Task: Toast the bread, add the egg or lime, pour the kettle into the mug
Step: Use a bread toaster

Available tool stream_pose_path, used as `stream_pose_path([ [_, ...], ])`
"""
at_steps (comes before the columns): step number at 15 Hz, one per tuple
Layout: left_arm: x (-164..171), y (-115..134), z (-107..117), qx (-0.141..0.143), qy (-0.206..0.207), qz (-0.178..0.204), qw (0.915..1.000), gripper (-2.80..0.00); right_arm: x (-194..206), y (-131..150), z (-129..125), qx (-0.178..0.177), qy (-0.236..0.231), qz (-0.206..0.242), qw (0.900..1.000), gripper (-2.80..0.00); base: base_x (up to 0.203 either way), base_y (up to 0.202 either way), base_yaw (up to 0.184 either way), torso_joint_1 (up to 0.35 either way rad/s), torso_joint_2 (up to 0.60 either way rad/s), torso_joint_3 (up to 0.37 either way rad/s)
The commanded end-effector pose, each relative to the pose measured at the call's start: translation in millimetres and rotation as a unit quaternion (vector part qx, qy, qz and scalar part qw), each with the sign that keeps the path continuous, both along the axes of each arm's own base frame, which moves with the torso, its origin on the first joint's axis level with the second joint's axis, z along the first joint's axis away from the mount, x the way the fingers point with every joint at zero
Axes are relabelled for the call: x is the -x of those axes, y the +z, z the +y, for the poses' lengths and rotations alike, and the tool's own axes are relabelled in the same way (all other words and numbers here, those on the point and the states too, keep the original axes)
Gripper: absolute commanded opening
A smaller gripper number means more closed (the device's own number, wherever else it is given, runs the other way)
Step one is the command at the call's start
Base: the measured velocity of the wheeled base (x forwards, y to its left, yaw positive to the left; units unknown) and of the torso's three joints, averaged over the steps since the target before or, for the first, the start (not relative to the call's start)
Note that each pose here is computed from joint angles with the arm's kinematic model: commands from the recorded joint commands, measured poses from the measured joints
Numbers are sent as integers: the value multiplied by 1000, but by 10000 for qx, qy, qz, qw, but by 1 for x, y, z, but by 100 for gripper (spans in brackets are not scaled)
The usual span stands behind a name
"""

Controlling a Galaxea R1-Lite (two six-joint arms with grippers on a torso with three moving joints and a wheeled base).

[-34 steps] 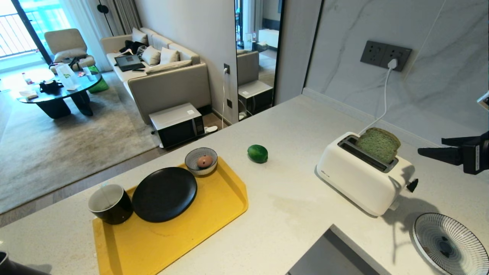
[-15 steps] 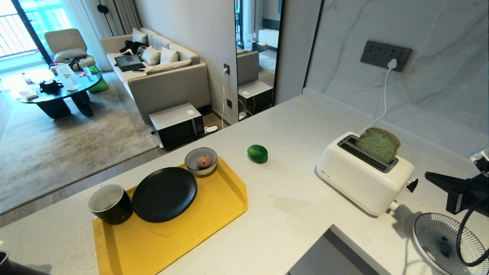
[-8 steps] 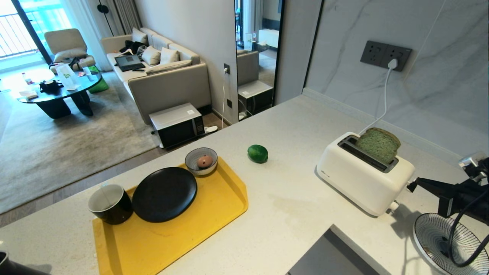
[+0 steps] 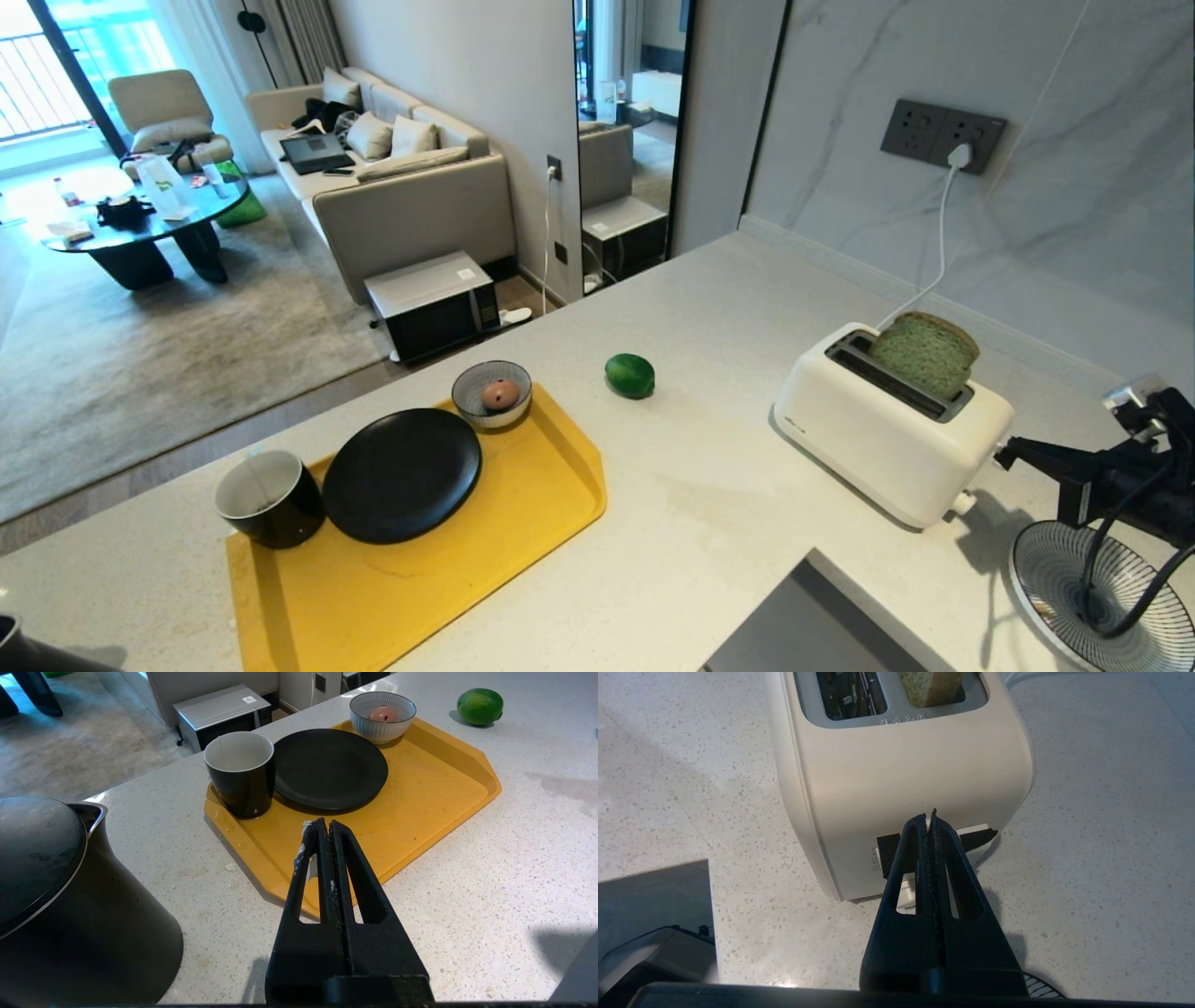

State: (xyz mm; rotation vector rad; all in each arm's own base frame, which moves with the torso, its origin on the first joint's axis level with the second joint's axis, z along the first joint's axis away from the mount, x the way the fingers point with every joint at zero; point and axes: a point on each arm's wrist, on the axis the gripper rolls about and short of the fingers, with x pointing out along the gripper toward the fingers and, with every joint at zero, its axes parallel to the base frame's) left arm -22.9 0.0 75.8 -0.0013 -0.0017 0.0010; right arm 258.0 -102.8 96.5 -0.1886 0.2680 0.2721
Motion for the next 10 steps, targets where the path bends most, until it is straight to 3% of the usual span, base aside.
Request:
stream_pose_path([
  [1, 0, 0, 0, 1, 3, 8, 10000, -280, -4, -6, -2, -25, 27, 61, 10000, -280, 0, 0, 0, 0, 0, 0],
  [10, 0, 0, 0, 1, 3, 1, 10000, -280, -15, -24, -6, -111, 189, 263, 9994, -280, 0, 0, 0, 0, 0, 0],
])
